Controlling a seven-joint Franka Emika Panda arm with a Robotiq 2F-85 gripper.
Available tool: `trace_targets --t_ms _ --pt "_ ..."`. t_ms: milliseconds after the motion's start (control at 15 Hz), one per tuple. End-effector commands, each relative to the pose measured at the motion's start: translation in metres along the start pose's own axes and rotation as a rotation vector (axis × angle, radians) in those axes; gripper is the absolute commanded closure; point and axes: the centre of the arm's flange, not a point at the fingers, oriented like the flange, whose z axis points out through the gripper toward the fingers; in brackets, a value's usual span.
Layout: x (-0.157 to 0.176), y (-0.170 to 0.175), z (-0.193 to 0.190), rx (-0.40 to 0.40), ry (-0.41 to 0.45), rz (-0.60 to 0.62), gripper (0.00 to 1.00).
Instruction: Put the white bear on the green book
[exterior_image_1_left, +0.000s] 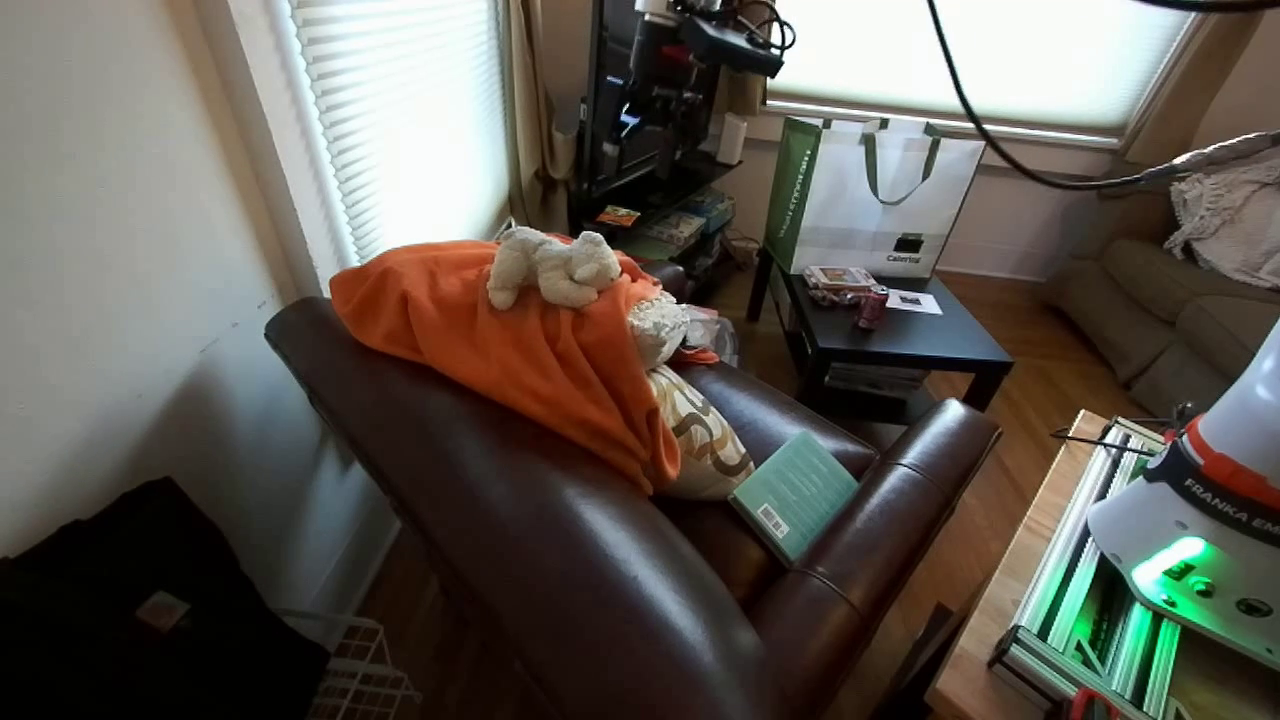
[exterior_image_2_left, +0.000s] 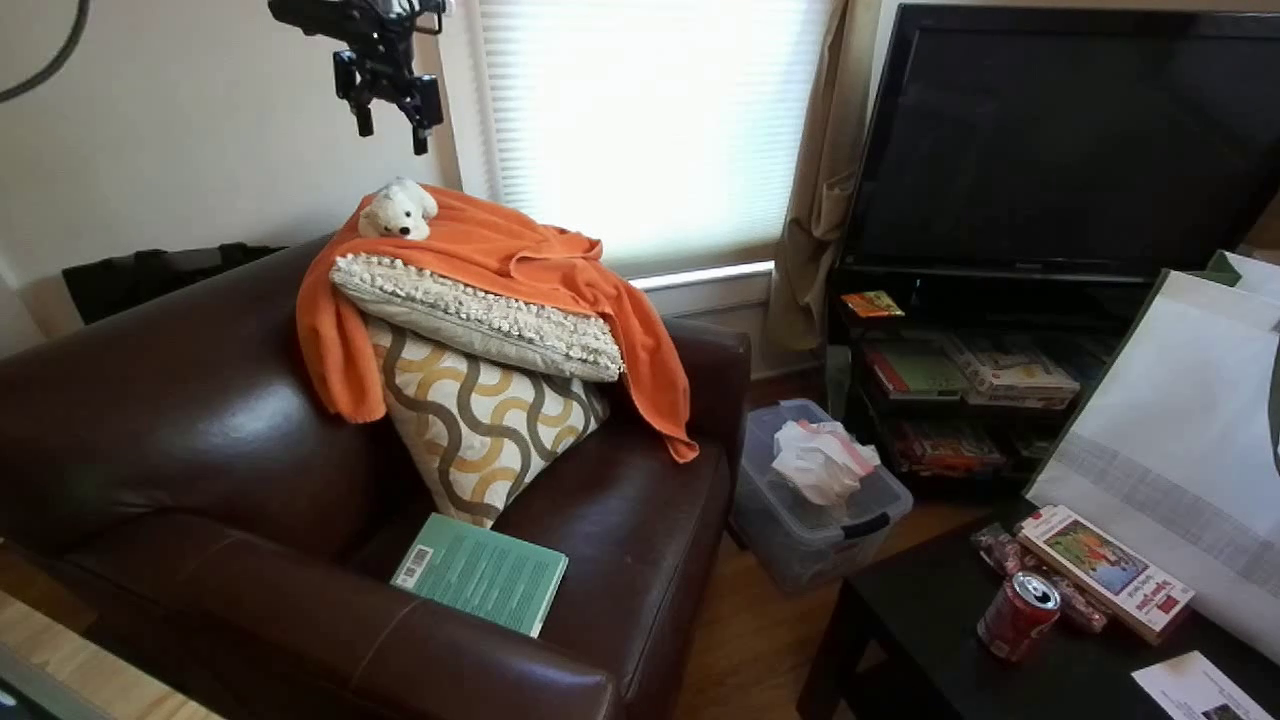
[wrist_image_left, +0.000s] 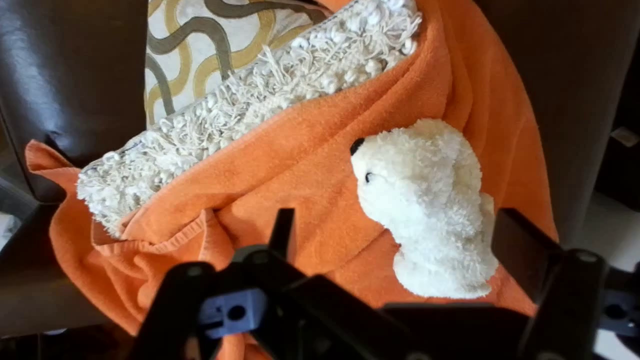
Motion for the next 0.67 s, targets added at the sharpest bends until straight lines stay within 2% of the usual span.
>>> trace_targets --t_ms 0,133,200,267,467,600 --pt "0.061 -0.034 0.05 -0.02 -0.111 -0.022 0.0" --pt "0.067 -0.045 0.082 -0.021 -0.151 -0.039 0.0" --pt "0.07 -0.05 0.095 -0.024 -0.157 -0.045 0.25" --pt "0.074 -0.054 0.104 -0.024 -0.16 -0.05 0.26" --pt "0.082 -0.061 0.118 -0.031 -0.154 -0.063 0.51" --pt "0.082 -0.064 0.114 -0.042 -0.152 -0.072 0.65"
